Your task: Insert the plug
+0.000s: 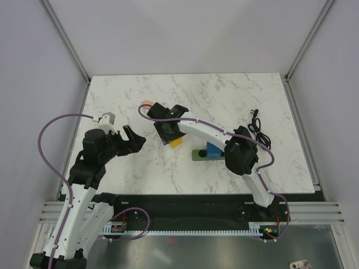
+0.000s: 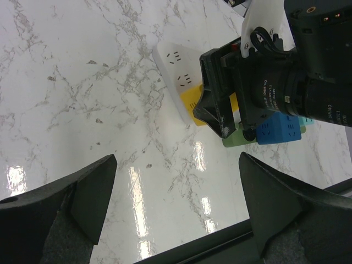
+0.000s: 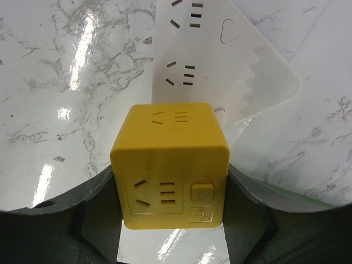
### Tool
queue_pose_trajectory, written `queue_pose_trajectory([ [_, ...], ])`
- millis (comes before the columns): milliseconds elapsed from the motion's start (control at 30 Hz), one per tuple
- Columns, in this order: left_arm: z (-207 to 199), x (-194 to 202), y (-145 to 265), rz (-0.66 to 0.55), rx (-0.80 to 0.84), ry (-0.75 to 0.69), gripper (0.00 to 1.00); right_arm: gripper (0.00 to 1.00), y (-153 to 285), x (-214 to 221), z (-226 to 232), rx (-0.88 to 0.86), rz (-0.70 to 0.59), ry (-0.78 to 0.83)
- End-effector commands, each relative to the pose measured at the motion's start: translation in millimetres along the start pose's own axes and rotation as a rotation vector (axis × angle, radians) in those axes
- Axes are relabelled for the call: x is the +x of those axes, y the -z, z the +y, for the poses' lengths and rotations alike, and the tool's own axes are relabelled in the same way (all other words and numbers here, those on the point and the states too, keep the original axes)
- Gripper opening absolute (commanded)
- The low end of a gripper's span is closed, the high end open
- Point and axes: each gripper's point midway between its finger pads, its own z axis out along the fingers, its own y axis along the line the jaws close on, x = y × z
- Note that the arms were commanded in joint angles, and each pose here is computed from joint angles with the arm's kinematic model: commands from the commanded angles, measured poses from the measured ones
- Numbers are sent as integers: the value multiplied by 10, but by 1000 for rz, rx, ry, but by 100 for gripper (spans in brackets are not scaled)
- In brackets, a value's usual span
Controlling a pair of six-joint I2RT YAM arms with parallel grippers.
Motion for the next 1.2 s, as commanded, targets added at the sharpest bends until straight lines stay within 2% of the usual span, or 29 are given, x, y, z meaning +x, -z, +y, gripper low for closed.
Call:
queue_pose_trajectory([
  [0, 23, -19, -3, -14, -3, -48, 99, 0, -153, 277, -166, 69, 98, 36],
  [367, 26, -13, -5, -13, -4, -47, 99, 0, 55, 155, -174, 52, 64, 33],
  [533, 32, -12, -5, -13, -7, -47, 99, 0, -71, 160, -193, 71, 68, 91],
  [967, 17, -23, 0, -15, -1, -48, 99, 0, -156, 223, -246, 136, 50, 120],
  [1167, 16, -22, 9, -17, 0, -49, 99, 0, -276, 345, -207, 139, 84, 68],
])
